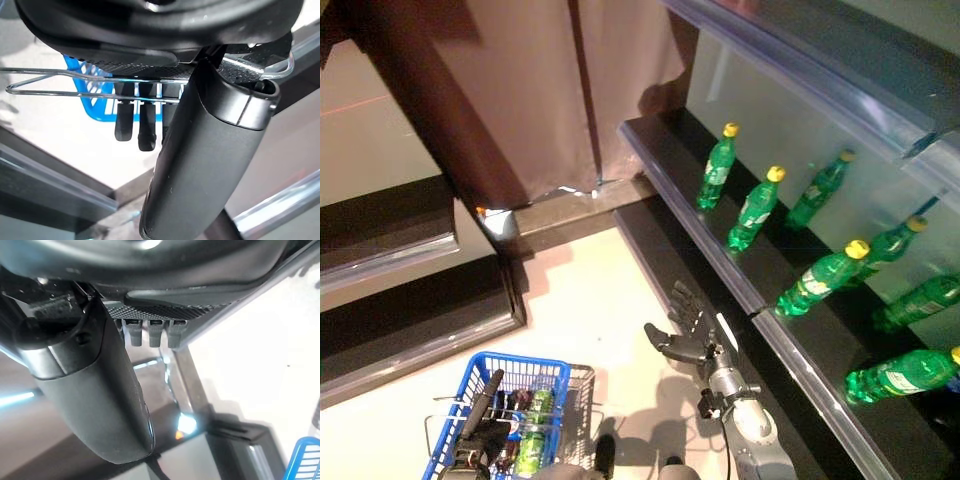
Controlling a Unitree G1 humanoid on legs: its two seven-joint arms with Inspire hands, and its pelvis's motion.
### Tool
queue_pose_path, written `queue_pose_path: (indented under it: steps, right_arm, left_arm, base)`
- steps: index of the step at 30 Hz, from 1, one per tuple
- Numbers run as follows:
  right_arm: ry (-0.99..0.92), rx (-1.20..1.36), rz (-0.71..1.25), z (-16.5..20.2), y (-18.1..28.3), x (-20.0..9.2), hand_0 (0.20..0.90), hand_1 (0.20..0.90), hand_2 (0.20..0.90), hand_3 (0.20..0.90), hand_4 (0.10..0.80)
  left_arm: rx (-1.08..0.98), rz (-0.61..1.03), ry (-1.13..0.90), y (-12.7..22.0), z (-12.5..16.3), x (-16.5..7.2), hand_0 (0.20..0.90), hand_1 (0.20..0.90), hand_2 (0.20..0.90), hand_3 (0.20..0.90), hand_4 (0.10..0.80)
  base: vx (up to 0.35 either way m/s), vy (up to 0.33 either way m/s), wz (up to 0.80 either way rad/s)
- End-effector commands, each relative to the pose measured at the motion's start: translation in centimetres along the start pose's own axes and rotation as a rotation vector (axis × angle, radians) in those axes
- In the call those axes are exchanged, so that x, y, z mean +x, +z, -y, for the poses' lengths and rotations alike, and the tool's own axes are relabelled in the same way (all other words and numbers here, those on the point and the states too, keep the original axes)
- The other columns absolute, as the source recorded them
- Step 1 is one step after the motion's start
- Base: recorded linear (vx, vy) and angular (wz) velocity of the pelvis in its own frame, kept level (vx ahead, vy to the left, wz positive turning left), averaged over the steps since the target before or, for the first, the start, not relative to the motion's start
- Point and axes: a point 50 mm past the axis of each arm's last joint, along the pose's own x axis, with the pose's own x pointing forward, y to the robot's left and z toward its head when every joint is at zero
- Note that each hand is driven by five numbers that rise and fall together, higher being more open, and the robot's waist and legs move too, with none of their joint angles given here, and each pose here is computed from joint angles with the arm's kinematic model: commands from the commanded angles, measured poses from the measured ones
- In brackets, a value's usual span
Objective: Pick up the drink and place into the basket.
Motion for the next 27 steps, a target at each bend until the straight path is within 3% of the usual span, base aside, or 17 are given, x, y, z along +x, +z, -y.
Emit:
queue_pose_path:
  steps: [1,5,11,21,27]
  right_arm:
    - [0.032,-0.029,0.197,0.3,3.2,0.3,0.9,0.9,0.9,0.9,0.8]
    - [0.005,-0.027,0.226,0.6,3.9,0.9,0.9,0.9,0.9,0.9,0.8]
    - [-0.015,-0.029,0.241,0.4,3.9,1.4,0.9,0.9,0.9,0.9,0.8]
    - [-0.035,-0.055,0.225,0.8,3.8,1.5,0.9,0.9,0.9,0.9,0.8]
    - [-0.195,-0.078,0.302,1.7,4.7,1.1,0.9,0.9,0.9,0.9,0.8]
  left_arm:
    - [0.023,0.174,-0.455,4.5,8.1,0.7,0.3,0.3,0.3,0.2,0.1]
    - [0.022,0.164,-0.469,4.3,8.6,0.6,0.3,0.3,0.3,0.2,0.1]
    - [0.019,0.144,-0.497,2.8,10.4,0.9,0.3,0.3,0.3,0.2,0.1]
    - [0.007,0.133,-0.483,2.2,9.9,0.7,0.3,0.3,0.3,0.2,0.1]
    - [0.001,0.132,-0.467,2.1,9.5,0.7,0.3,0.3,0.3,0.2,0.1]
  base:
    - [0.07,0.09,-0.99]
    - [0.073,-0.02,-0.65]
    - [0.077,-0.089,-0.04]
    - [0.073,-0.05,0.01]
    - [0.026,-0.008,0.0]
